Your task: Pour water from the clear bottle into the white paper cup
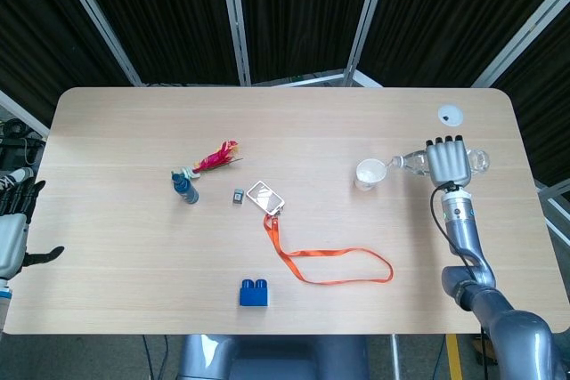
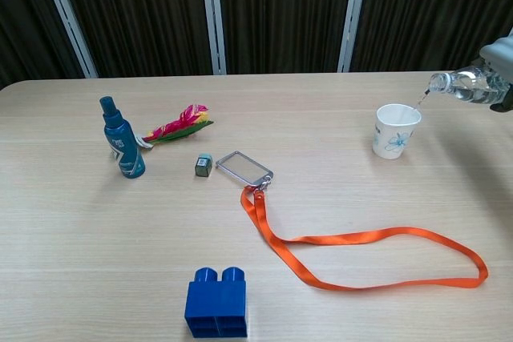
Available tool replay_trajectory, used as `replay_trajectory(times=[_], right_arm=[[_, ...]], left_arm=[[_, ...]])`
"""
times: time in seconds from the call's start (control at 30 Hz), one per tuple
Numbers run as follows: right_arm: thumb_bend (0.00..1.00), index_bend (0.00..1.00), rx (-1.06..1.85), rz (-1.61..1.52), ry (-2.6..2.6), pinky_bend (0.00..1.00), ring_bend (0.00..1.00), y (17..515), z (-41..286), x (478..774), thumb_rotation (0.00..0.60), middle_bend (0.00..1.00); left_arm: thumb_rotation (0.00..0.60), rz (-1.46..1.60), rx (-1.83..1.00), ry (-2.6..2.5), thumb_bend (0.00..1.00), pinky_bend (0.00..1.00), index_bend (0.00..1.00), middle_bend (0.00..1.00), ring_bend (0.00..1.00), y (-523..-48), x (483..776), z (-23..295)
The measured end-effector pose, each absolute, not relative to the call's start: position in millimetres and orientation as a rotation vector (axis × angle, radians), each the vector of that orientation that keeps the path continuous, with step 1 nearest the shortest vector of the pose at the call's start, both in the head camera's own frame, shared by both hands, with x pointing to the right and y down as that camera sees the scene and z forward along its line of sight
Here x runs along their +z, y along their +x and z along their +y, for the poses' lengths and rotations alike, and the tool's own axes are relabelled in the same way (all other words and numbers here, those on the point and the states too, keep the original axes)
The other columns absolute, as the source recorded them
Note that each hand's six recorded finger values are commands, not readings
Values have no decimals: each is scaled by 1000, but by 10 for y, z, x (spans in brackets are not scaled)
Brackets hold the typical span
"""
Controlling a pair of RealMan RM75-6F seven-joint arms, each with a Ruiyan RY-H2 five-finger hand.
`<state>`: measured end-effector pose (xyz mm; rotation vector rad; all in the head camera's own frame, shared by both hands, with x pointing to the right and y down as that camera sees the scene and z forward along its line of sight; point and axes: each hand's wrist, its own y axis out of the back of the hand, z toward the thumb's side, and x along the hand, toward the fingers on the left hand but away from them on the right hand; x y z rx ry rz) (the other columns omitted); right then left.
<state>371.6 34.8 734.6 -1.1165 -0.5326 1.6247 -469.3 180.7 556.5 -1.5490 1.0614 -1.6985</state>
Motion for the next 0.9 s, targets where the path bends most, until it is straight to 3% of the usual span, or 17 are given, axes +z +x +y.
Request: replay_trajectory(times=[0.9], right_arm=[[571,468,1623,-602,-1144,445,451,3705,340,7322,600,542]], left_arm=[[600,1063,-1701,-1552,66,0,0,0,0,-4695,5567,1806]])
